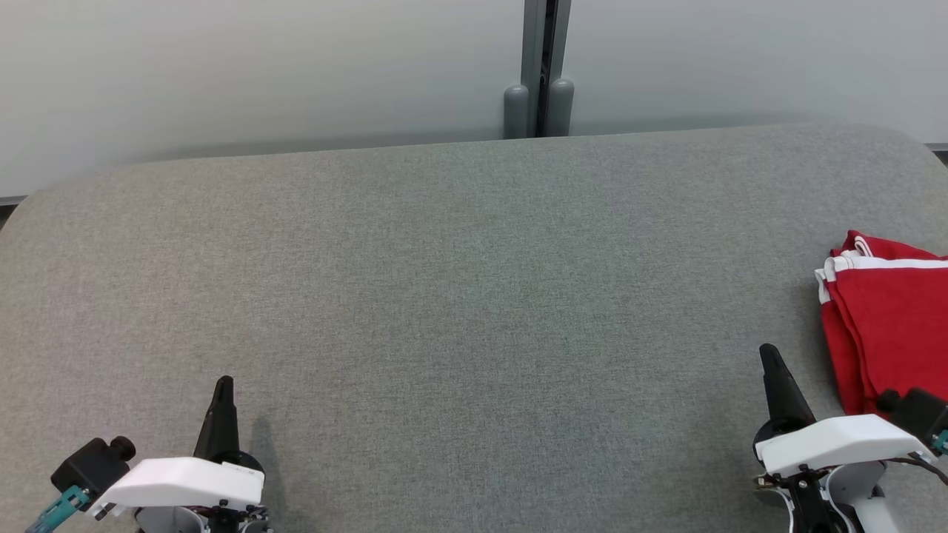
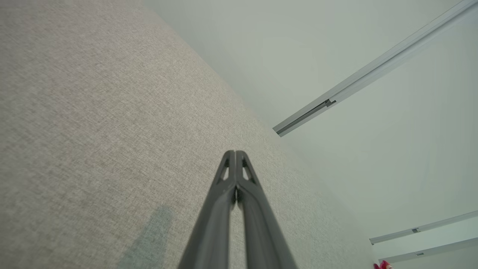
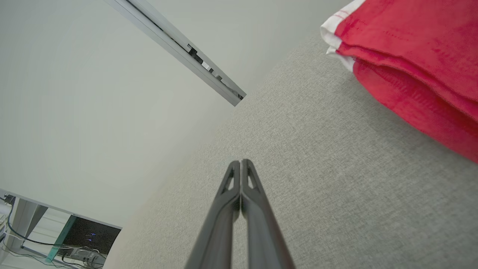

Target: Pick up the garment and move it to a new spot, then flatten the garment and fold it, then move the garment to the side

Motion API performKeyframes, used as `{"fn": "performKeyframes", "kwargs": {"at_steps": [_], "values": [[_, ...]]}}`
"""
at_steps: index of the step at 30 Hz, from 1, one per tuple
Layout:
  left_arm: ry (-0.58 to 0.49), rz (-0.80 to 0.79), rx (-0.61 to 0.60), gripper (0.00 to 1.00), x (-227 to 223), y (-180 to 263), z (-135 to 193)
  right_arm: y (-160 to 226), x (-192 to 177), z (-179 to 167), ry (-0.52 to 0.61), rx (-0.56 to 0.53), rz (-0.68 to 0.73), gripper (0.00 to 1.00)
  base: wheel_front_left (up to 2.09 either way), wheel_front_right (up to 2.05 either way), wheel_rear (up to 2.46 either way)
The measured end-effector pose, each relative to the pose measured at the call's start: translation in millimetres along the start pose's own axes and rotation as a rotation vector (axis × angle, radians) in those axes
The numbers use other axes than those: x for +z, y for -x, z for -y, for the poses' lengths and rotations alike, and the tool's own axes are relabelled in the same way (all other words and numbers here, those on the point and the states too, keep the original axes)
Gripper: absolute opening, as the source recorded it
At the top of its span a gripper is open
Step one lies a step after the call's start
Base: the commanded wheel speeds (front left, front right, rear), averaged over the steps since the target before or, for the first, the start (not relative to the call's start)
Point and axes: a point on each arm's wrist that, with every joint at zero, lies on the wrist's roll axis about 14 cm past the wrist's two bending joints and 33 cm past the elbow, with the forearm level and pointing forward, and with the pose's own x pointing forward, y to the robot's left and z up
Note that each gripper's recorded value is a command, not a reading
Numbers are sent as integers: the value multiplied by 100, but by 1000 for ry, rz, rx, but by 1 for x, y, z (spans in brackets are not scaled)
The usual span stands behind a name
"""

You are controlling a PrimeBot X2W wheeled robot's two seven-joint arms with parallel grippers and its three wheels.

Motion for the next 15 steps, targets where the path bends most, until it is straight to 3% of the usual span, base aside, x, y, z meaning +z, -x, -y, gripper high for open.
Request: {"fn": "performKeyframes", "kwargs": {"at_steps": [15], "values": [[174,7,-33,0,10,1,8,3,10,-1,-179,2,20,0,0,0,0]]}}
